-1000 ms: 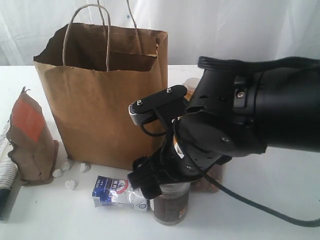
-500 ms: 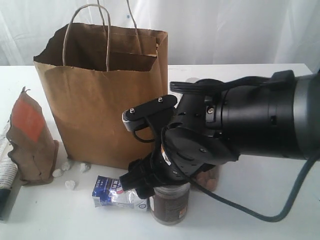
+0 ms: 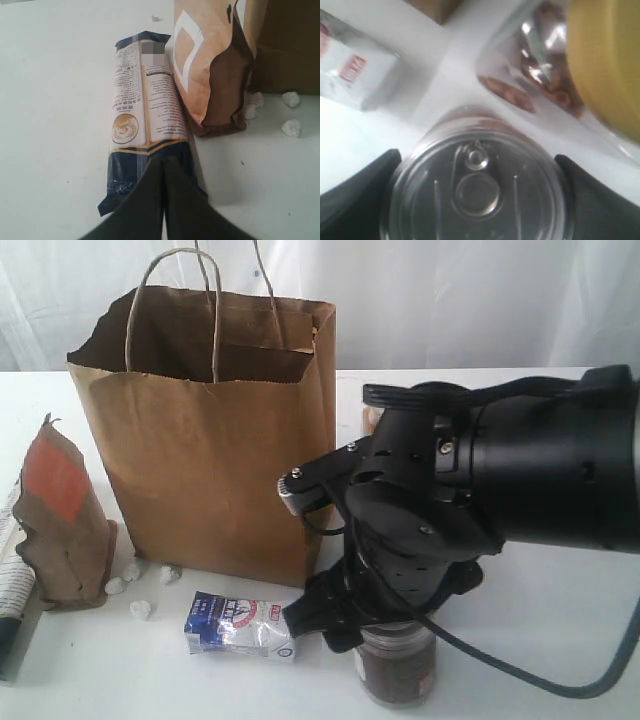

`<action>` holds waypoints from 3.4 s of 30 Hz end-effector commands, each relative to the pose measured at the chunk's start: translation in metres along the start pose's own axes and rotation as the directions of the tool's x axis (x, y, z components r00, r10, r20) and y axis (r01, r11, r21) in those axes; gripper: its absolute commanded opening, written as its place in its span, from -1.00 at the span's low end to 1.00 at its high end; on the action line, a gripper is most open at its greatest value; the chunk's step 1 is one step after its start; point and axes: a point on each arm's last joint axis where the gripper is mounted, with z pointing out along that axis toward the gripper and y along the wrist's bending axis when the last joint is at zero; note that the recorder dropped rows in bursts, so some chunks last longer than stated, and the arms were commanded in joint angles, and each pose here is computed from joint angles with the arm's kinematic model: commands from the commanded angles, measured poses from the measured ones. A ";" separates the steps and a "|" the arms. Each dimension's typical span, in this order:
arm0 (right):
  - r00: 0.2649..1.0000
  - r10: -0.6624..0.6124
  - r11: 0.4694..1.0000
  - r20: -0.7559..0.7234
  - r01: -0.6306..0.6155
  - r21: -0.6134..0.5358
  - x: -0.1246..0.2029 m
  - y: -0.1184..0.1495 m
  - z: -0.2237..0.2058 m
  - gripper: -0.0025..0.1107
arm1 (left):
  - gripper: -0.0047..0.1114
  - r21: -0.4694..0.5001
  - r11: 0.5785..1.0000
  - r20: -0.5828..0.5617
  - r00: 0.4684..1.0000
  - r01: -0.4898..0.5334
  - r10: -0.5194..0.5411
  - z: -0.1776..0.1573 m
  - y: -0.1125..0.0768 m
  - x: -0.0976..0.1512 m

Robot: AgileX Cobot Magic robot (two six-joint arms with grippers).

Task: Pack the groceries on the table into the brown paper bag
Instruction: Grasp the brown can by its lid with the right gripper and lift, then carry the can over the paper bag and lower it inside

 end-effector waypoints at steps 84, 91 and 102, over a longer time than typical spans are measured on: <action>0.639 -0.158 0.986 0.753 0.055 0.160 -0.156 -0.004 -0.129 0.15 | -0.92 0.000 1.000 0.009 1.000 0.012 -0.012 0.000 0.000 -0.001; 0.641 -0.156 0.986 0.752 0.053 0.159 -0.156 -0.004 -0.129 0.15 | -0.92 0.000 1.000 0.009 1.000 0.012 -0.012 0.000 0.000 -0.001; 0.680 -0.170 0.981 0.713 0.049 0.187 -0.158 -0.002 -0.112 0.15 | -0.92 0.000 1.000 0.009 1.000 0.012 -0.012 0.000 0.000 -0.001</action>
